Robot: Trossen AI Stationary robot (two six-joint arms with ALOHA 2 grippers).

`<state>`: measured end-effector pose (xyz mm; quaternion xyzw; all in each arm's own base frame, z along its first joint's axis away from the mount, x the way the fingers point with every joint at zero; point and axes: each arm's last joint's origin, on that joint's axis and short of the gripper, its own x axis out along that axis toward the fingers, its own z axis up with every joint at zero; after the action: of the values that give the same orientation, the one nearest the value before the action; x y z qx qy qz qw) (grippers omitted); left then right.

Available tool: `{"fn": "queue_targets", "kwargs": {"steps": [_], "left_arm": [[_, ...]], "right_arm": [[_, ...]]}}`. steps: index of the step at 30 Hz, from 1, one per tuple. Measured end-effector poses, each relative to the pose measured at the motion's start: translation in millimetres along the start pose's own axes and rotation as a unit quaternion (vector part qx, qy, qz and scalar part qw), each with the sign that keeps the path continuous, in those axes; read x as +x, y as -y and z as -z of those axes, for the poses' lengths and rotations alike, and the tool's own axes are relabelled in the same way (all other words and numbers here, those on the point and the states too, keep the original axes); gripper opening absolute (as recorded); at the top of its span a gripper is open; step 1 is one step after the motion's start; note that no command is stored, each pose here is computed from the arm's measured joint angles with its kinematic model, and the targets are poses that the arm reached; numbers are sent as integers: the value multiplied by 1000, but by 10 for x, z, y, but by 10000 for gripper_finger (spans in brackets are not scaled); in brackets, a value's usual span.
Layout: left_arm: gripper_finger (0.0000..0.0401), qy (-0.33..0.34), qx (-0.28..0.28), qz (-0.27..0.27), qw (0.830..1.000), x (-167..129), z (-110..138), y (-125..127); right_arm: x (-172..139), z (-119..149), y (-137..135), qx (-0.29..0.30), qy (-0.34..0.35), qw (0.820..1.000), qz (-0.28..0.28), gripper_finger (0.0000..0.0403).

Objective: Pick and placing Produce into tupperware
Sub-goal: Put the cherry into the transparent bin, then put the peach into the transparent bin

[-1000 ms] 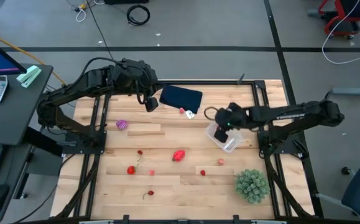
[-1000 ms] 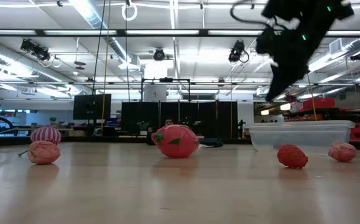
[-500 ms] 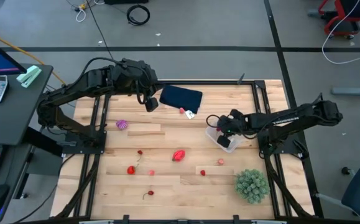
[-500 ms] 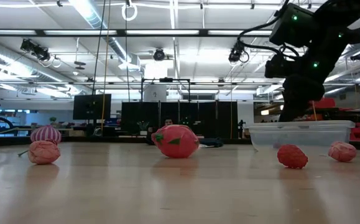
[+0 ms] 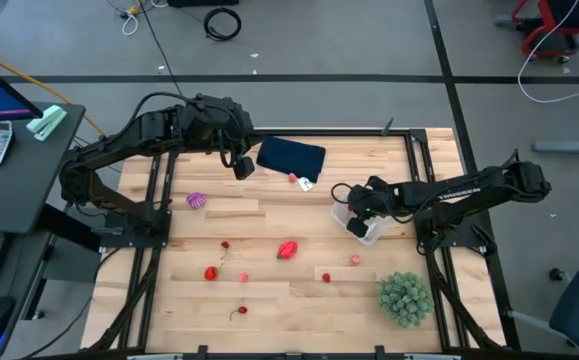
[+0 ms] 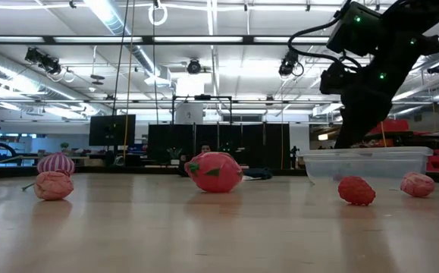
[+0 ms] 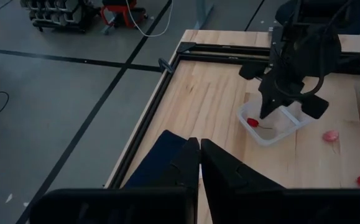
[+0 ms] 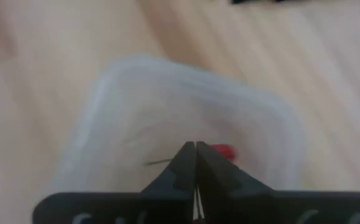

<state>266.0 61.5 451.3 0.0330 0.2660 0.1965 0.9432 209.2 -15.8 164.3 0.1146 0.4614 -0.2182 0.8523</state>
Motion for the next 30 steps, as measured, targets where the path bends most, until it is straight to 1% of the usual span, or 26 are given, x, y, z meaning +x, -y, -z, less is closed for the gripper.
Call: {"fn": "queue_targets", "kwargs": {"steps": [3,9,12,15,18,20,23,25,27,30], "left_arm": [[17,0,0,0,1000,0,0,0],[17,0,0,0,1000,0,0,0],[22,0,0,0,1000,0,0,1],[26,0,0,0,1000,0,0,0],[27,0,0,0,1000,0,0,1],[25,0,0,0,1000,0,0,0],[21,1,-1,0,1000,0,-1,0],[19,4,-1,0,1000,0,-9,0],[19,12,-3,-1,1000,0,-23,-1],[24,26,-6,-1,1000,-1,-52,-3]], "right_arm": [[-1,3,-15,1,-8,1000,-23,46],[1,-1,-7,2,-4,1000,-16,102],[0,-26,-12,2,10,1000,-14,124],[-22,-100,-36,-18,49,998,-29,137],[-107,-240,-69,-46,110,992,-45,143],[-202,-381,-101,-65,146,986,-52,145],[-322,-606,-126,-98,184,977,-55,147],[-339,-736,-124,-114,190,973,-68,149],[-304,-856,-113,-115,187,972,-81,153],[-122,-991,-73,-106,177,976,-71,163]]}}
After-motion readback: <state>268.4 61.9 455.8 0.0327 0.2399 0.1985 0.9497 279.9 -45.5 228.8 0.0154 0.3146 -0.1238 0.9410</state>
